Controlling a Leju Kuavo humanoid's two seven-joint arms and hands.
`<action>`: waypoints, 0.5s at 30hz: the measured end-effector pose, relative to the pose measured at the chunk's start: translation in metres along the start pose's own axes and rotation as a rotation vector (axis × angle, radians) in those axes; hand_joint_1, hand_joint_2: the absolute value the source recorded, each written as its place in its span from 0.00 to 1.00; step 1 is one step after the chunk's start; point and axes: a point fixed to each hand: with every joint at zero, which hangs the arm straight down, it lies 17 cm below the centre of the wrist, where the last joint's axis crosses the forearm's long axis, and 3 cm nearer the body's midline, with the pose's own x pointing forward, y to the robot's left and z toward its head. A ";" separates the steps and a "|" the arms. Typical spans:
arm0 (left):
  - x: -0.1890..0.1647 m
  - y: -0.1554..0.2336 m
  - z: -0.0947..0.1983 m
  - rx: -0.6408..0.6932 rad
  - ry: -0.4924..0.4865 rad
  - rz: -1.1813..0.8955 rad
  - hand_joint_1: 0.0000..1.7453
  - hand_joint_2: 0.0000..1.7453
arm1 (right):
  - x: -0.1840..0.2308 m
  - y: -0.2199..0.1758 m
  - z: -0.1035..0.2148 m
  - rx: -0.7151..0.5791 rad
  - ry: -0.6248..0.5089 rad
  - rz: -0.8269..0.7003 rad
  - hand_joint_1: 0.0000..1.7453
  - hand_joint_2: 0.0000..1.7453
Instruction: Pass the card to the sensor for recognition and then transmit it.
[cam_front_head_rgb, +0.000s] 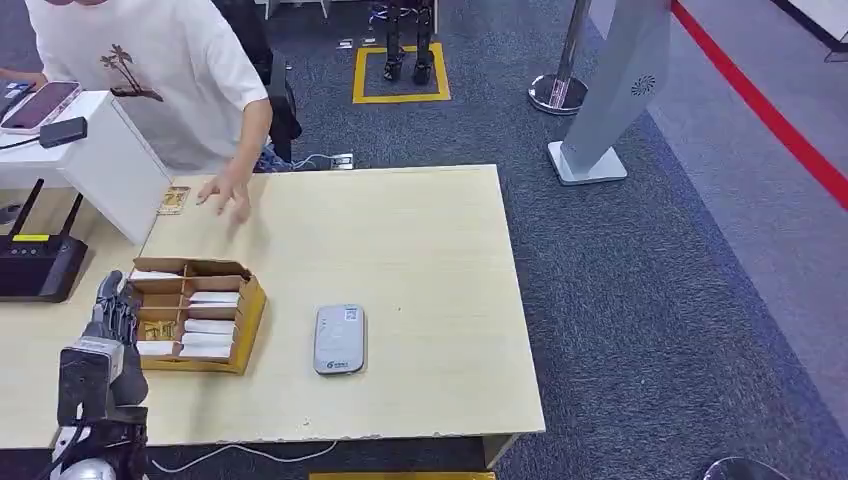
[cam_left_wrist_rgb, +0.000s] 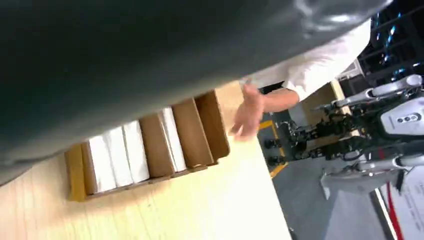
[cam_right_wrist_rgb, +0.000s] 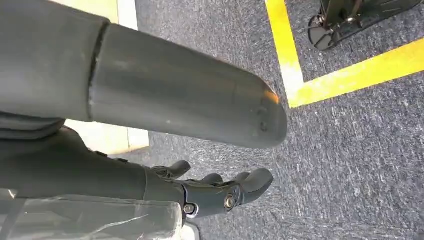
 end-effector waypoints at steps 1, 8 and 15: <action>0.001 -0.002 0.000 0.003 -0.004 0.008 0.00 0.00 | 0.000 0.000 0.000 0.000 -0.001 0.000 0.00 0.00; -0.002 -0.011 0.002 -0.014 0.021 0.067 0.00 0.00 | 0.000 0.000 0.000 0.001 -0.003 -0.002 0.00 0.00; -0.003 -0.016 0.003 -0.040 0.034 0.105 0.00 0.00 | 0.001 0.001 0.000 0.003 -0.003 -0.003 0.00 0.00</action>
